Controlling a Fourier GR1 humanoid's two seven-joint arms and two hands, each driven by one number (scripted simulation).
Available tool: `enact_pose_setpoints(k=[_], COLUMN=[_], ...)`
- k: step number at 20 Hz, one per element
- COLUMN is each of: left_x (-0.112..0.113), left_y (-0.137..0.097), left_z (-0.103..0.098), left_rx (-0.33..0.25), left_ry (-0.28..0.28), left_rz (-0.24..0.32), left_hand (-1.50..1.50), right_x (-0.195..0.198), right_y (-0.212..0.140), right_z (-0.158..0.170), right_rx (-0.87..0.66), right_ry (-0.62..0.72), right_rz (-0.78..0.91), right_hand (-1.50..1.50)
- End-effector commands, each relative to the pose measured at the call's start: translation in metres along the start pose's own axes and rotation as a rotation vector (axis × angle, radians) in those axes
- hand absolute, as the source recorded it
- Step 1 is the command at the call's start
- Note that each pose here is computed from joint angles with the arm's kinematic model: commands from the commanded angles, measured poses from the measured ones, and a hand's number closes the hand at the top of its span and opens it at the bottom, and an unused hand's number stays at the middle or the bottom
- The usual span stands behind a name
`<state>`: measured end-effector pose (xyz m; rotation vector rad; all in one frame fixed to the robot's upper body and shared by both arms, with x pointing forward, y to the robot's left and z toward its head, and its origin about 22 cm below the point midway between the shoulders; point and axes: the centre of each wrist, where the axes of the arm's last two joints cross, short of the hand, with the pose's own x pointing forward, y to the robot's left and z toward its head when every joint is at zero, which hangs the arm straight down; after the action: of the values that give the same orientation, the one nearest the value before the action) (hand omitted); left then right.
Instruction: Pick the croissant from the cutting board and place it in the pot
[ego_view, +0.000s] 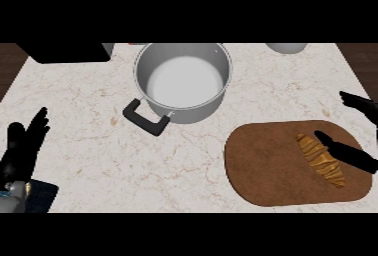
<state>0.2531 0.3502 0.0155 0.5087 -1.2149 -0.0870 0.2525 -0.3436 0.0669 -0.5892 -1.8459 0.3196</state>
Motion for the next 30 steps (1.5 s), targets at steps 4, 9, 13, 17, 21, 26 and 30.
enact_pose_setpoints(k=[4,9,13,17,21,26,30], left_x=[0.005,0.013,0.013,0.02,0.027,0.026,0.034], left_y=[-0.022,-0.009,-0.002,-0.008,-0.025,-0.009,-0.008], left_z=[0.001,0.004,-0.004,0.001,0.0,-0.006,0.005], left_rx=[0.02,0.026,0.015,0.008,0.002,-0.014,-0.007], left_ry=[0.069,0.046,0.063,0.043,0.046,0.048,0.05], left_rz=[-0.027,-0.026,-0.021,-0.039,-0.03,-0.023,-0.038], left_hand=[0.0,0.0,0.0,0.0,0.0,0.0,0.0], right_x=[0.018,0.045,0.079,0.105,0.11,0.1,0.113], right_y=[-0.008,-0.04,-0.049,-0.051,-0.037,-0.031,-0.044], right_z=[0.057,0.06,0.051,0.048,0.05,0.04,0.021], right_rx=[-0.021,0.112,0.273,0.422,0.588,0.584,0.554], right_ry=[-0.08,0.102,0.198,0.32,0.44,0.502,0.55], right_rz=[0.19,0.458,0.601,0.701,0.708,0.703,0.715], right_hand=[-1.5,-1.5,-1.5,-1.5,-1.5,-1.5,-1.5])
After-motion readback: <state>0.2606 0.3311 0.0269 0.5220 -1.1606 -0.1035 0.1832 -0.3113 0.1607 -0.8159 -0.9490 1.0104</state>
